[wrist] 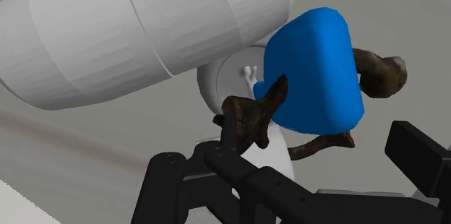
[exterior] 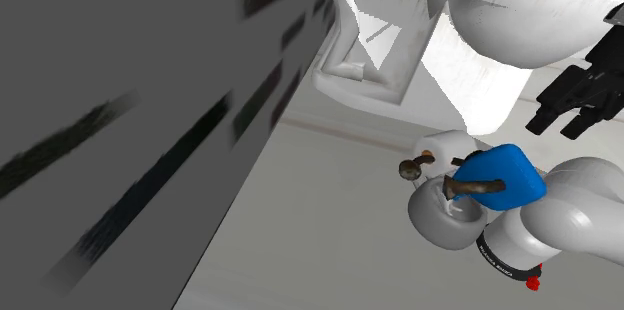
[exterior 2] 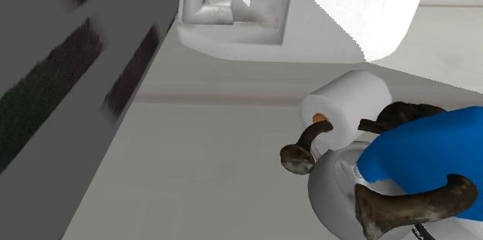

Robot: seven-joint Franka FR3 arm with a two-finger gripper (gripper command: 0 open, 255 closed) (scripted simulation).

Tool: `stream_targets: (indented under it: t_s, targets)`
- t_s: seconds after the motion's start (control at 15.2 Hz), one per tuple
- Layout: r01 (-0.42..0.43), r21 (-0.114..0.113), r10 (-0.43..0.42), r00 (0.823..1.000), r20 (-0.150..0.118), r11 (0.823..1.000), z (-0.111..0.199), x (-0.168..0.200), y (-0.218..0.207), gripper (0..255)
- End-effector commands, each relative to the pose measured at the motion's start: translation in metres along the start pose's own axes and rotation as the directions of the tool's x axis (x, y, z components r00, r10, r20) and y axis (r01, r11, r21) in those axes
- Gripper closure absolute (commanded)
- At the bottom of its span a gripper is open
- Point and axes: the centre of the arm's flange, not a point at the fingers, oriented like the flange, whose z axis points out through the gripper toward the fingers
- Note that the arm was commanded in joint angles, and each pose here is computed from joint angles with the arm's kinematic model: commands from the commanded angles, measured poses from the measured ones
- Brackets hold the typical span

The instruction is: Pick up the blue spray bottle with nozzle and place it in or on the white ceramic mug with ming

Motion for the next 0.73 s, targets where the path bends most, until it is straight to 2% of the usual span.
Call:
stream_targets:
  t_s: [0.0,0.59,0.66]
  targets:
    - [0.000,0.000,0.000,1.000,0.000,1.000,0.0000,0.0000,0.0000,255]
    - [0.000,0.000,0.000,1.000,0.000,1.000,0.0000,0.0000,0.0000,255]
    - [0.000,0.000,0.000,1.000,0.000,1.000,0.0000,0.0000,0.0000,0]
